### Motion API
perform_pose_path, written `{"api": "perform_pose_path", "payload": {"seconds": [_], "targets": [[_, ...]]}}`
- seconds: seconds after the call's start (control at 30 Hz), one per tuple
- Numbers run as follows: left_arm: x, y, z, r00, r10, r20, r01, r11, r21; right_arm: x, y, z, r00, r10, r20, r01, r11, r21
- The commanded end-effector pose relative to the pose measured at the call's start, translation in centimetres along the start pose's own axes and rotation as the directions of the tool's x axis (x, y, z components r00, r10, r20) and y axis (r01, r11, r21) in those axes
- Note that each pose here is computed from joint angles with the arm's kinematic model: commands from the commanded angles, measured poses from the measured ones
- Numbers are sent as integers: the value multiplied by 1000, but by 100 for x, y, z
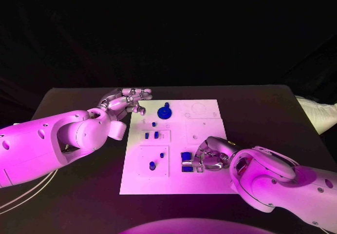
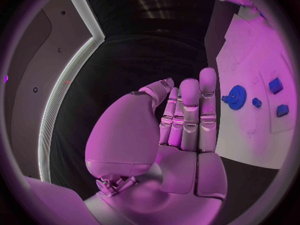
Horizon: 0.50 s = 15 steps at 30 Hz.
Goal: Assemble the parts on the task board
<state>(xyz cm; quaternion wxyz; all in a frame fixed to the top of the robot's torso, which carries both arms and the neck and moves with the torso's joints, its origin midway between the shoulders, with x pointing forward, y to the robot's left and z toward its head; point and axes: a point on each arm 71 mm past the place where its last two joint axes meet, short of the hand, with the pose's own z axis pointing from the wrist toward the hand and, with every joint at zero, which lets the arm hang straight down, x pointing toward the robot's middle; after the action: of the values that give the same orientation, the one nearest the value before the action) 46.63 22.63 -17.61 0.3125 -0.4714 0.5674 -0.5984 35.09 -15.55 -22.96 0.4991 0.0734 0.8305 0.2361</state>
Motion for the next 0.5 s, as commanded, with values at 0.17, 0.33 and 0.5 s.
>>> {"api": "perform_pose_path", "payload": {"seconds": [0.17,0.33,0.5], "targets": [[21,-6,-4,1000,-3,-21,3,1000,6,-3,18,-17,999,-53,10,53,998,-18],[21,-6,-4,1000,-3,-21,4,1000,6,2,29,-23,997,-73,6,73,997,-27],[22,-5,-3,1000,-4,-21,4,1000,6,-7,38,-9,995,-98,29,99,995,-22]]}}
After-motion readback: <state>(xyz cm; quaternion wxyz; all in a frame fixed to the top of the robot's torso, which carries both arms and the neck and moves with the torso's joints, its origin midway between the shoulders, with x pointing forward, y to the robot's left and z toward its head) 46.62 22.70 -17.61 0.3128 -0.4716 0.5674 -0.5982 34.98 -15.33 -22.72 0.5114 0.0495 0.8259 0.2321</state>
